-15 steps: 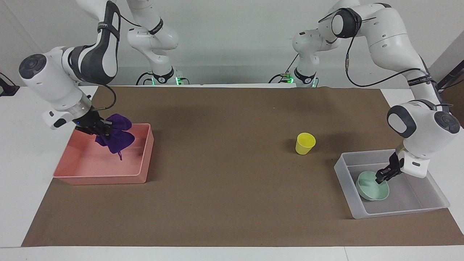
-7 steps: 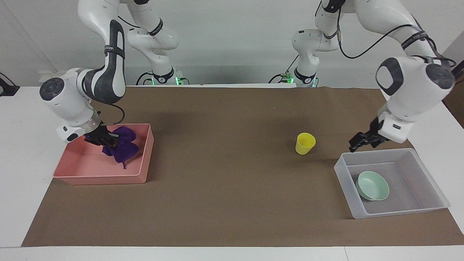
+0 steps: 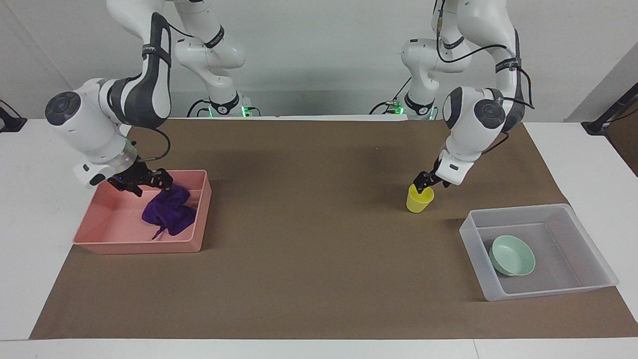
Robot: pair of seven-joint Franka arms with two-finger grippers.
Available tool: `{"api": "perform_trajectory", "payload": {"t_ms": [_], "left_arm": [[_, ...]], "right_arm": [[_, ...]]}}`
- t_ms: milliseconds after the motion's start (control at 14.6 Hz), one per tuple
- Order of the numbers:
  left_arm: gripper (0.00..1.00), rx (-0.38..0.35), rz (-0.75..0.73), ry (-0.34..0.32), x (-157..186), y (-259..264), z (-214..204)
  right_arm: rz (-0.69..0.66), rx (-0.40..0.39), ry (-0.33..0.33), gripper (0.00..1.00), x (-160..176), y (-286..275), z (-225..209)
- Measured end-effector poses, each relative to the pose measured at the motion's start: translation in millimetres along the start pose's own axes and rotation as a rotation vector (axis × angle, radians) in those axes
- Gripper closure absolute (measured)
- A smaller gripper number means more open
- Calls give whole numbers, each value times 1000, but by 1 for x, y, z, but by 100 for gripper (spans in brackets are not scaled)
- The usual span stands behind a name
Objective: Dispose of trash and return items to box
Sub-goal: 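Reach the left gripper to the yellow cup and grasp it, then lift the yellow cup with the left gripper and lower it into the green bowl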
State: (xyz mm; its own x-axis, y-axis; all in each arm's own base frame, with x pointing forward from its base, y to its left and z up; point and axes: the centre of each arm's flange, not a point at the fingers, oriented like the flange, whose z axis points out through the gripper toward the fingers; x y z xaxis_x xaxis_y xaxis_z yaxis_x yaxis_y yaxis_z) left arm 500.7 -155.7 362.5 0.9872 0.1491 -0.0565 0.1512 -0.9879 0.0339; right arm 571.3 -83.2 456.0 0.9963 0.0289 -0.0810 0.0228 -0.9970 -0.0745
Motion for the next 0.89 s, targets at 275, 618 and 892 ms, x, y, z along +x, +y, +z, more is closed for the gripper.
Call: {"api": "perform_trajectory", "payload": {"t_ms": [275,618,892], "left_arm": [[55,-8,-6,24,-9,1,15],[97,-35,-15,77,12,3,-17],[97,-51,-77,100,57,-14,-108]], "right_arm": [[-7,9,-46,1,-2,-34,-41],[-20,12,-81,1,-30,-64,-90],[-30,16,-90,0,-63,-71,-125]]}}
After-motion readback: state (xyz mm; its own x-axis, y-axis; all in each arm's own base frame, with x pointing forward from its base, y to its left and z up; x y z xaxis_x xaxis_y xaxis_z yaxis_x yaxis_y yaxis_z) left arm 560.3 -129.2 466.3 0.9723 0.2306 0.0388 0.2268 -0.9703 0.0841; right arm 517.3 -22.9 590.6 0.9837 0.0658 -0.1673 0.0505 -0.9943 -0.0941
